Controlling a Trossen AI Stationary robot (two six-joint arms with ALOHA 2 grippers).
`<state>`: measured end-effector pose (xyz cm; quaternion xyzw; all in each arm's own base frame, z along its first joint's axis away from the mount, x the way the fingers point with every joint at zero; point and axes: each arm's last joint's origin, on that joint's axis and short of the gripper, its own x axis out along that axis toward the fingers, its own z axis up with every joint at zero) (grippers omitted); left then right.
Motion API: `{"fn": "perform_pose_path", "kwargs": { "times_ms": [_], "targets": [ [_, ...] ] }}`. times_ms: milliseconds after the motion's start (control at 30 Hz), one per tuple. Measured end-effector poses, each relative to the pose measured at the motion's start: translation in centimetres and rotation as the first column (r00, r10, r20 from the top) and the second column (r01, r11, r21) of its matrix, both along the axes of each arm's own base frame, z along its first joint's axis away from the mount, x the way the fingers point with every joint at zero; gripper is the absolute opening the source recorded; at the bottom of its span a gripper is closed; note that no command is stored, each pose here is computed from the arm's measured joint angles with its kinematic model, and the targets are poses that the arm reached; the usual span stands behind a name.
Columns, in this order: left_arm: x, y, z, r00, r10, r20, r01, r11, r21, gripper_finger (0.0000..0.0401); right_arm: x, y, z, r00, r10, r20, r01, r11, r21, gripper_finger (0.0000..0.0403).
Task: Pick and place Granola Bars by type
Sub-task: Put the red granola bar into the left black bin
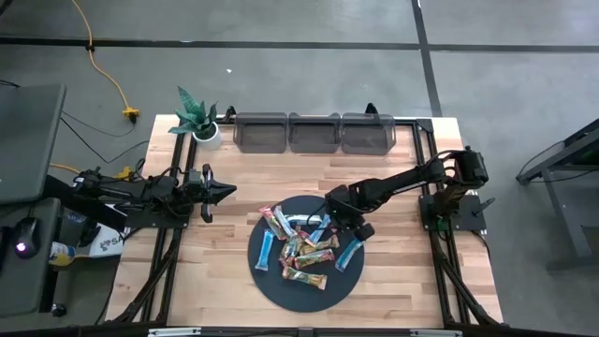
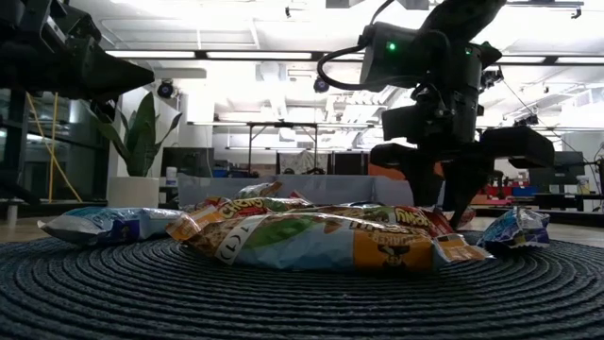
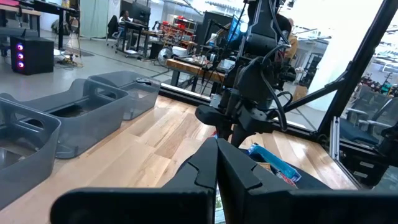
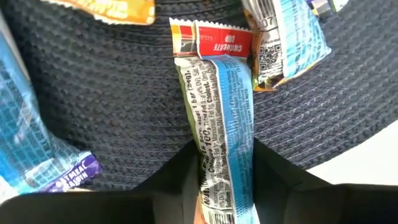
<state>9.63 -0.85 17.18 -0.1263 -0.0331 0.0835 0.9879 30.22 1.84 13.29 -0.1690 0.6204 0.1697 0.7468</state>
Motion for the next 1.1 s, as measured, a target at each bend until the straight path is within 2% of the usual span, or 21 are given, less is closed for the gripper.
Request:
{"fn": "perform_pose_path", "kwargs": {
  "times_ms": [367, 733, 867, 1000, 1100],
  "targets": [
    [0.0, 0.0, 0.0, 1.0, 0.0, 0.0, 0.0, 1.0, 0.0, 0.0001, -0.7, 0.0, 1.2, 0.986, -0.168, -0.001, 0.168, 0.985, 0.033, 0.0086],
    [0.0, 0.0, 0.0, 1.0, -0.001, 0.0, 0.001, 1.0, 0.0, 0.0001, -1.1, 0.4, 3.3, 0.955, -0.297, 0.0, 0.29, 0.934, 0.208, 0.0086],
    [0.0, 0.0, 0.0, 1.0, -0.002, 0.0, 0.002, 1.0, 0.0, 0.0001, -1.3, 0.7, 4.6, 0.939, -0.344, -0.011, 0.328, 0.885, 0.33, 0.0086],
    [0.0, 0.0, 0.0, 1.0, -0.002, 0.0, 0.002, 1.0, 0.0, 0.0001, -1.3, 1.0, 6.2, 0.917, -0.398, -0.005, 0.353, 0.809, 0.47, 0.0086],
    [0.0, 0.0, 0.0, 1.0, -0.002, 0.0, 0.002, 1.0, 0.0, 0.0001, -0.9, 1.1, 7.9, 0.895, -0.442, 0.056, 0.337, 0.753, 0.566, 0.0086]
  ]
}}
